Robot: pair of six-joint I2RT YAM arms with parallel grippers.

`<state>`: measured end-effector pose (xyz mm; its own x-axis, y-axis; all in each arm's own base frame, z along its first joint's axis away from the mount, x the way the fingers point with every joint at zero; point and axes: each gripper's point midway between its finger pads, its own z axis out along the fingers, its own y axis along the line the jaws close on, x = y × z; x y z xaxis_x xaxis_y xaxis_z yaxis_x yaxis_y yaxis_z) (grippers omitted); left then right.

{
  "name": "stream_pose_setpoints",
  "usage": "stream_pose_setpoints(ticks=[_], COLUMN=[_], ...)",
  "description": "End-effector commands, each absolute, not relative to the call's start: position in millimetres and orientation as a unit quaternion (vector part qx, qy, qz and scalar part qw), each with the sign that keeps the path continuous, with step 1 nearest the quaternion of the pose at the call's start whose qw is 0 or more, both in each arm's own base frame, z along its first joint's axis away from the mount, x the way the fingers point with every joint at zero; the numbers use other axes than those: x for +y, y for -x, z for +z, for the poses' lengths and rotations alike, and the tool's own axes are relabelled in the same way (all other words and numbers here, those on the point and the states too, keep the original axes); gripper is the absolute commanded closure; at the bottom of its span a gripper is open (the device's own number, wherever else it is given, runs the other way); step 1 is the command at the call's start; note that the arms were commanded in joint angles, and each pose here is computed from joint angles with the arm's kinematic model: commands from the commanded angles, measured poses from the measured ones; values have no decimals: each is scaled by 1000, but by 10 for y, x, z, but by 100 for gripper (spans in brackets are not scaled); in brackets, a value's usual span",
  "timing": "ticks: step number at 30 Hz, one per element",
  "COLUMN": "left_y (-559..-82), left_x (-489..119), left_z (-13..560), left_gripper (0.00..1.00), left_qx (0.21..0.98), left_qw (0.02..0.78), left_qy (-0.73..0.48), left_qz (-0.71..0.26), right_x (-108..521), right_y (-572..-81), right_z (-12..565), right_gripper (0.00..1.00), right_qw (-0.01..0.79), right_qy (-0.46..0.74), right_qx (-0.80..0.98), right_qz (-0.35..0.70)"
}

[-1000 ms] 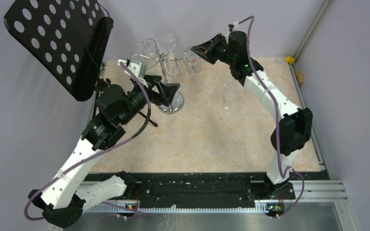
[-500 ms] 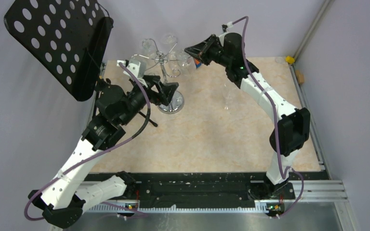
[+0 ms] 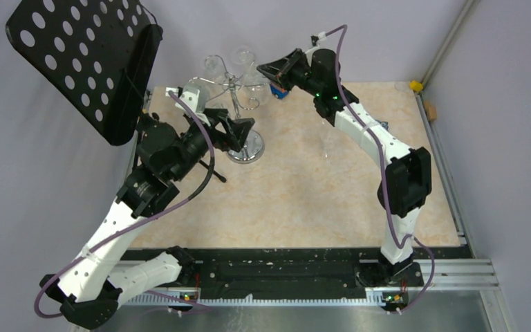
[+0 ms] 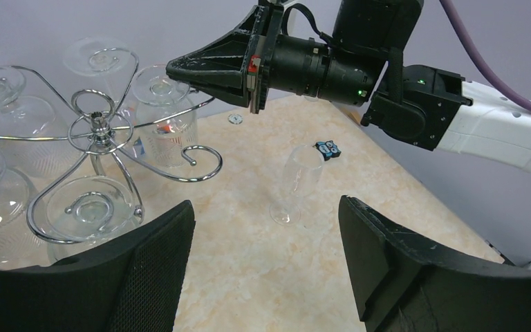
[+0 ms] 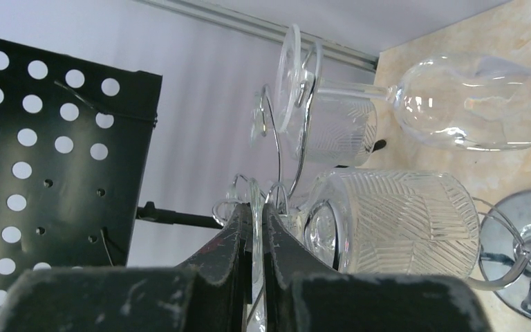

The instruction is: Take the wine glass off the wine glass rack

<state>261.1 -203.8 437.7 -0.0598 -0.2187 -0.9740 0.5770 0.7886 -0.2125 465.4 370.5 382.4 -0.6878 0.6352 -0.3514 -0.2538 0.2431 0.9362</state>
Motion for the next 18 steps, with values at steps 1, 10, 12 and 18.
stream_pose_setpoints(ticks=[1, 10, 12, 18], left_y=[-2576, -2566, -2557, -2540], left_x=[-1985, -1981, -1982, -1987], left_z=[4541, 4540, 4546, 4536], left_gripper=[20, 20, 20, 20], left_qx=[642, 642, 641, 643], left_qw=[694, 694, 694, 691], left_qy=[-128, -128, -128, -130], left_qz=[-299, -300, -301, -304], right_x=[3666, 3505, 3444, 3232], right_y=[-4629, -4738, -4754, -4869], right_z=[4605, 4768, 4809, 5007], right_gripper=[100, 100, 100, 100], right_qw=[439, 485, 498, 559], right_qy=[-118, -149, -159, -176], right_qx=[617, 591, 586, 572], right_qz=[642, 627, 619, 574])
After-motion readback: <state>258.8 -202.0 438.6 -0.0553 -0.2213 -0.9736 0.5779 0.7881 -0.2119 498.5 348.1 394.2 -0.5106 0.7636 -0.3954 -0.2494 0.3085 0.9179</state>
